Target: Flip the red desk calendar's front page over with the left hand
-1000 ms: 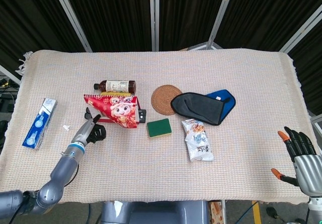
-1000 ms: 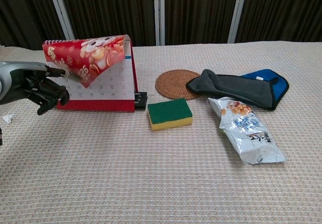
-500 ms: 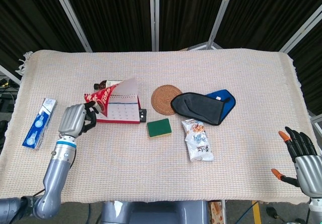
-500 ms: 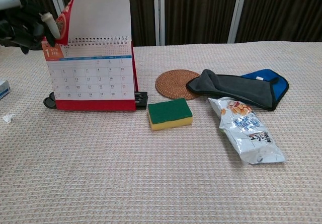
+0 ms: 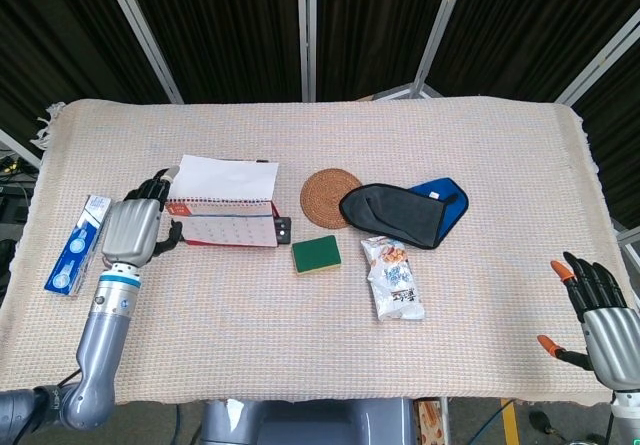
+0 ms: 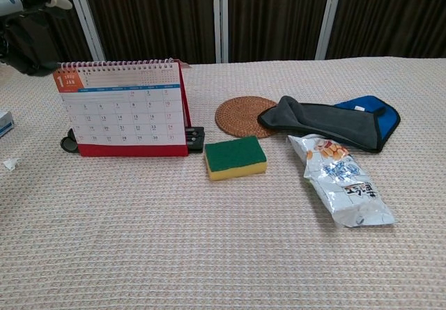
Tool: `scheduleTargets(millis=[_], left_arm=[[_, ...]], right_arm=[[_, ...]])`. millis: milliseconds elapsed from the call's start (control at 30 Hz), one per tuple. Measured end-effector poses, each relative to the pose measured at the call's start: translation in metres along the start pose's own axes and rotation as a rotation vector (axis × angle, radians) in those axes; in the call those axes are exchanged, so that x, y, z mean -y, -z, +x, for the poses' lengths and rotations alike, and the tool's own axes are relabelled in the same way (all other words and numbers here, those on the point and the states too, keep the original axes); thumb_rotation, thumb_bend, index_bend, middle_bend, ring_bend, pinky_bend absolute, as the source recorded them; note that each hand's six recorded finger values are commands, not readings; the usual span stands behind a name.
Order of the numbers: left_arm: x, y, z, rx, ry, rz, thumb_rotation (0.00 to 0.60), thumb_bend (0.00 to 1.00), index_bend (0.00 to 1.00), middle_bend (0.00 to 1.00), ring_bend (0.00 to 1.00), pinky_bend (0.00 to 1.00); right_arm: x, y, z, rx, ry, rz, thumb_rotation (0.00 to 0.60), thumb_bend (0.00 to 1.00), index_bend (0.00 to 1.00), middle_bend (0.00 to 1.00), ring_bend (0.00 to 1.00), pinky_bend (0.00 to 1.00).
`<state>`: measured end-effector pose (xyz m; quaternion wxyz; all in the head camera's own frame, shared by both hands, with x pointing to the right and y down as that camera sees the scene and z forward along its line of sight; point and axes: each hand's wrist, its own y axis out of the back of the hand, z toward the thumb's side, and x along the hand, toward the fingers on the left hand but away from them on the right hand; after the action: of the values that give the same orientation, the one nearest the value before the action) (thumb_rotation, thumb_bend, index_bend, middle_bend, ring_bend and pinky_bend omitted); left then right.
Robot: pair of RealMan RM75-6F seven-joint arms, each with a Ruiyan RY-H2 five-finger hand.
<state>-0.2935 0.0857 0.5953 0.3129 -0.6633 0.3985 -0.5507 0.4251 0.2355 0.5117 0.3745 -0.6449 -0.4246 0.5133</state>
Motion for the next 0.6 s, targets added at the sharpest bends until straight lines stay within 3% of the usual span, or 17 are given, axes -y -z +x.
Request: scheduleTargets(millis=[100, 200, 467, 600], left_arm=[[0.010, 0.006, 0.004, -0.021, 0.083, 0.023, 0.600, 0.25, 0.00, 0.00, 0.00, 0.11], [0.013, 0.010, 0.009, -0.035, 0.119, 0.038, 0.600, 0.25, 0.00, 0.00, 0.00, 0.07], [0.005, 0.015, 0.004, -0.029, 0.088, -0.002, 0.600, 0.23, 0.00, 0.00, 0.00, 0.00], [-0.001, 0.027, -0.017, -0.019, 0.034, 0.043, 0.600, 0.12, 0.00, 0.00, 0.00, 0.00]], right_arm=[[0.000, 0.001, 0.000, 0.004, 0.000, -0.001, 0.600, 0.03, 0.00, 0.00, 0.00, 0.00], [-0.001, 0.002, 0.000, 0.006, 0.001, -0.001, 0.600, 0.03, 0.00, 0.00, 0.00, 0.00], [-0.002, 0.004, 0.000, 0.007, 0.004, 0.009, 0.600, 0.03, 0.00, 0.00, 0.00, 0.00], [-0.002, 0.008, 0.000, 0.024, 0.003, 0.046, 0.600, 0.03, 0.00, 0.00, 0.00, 0.00]])
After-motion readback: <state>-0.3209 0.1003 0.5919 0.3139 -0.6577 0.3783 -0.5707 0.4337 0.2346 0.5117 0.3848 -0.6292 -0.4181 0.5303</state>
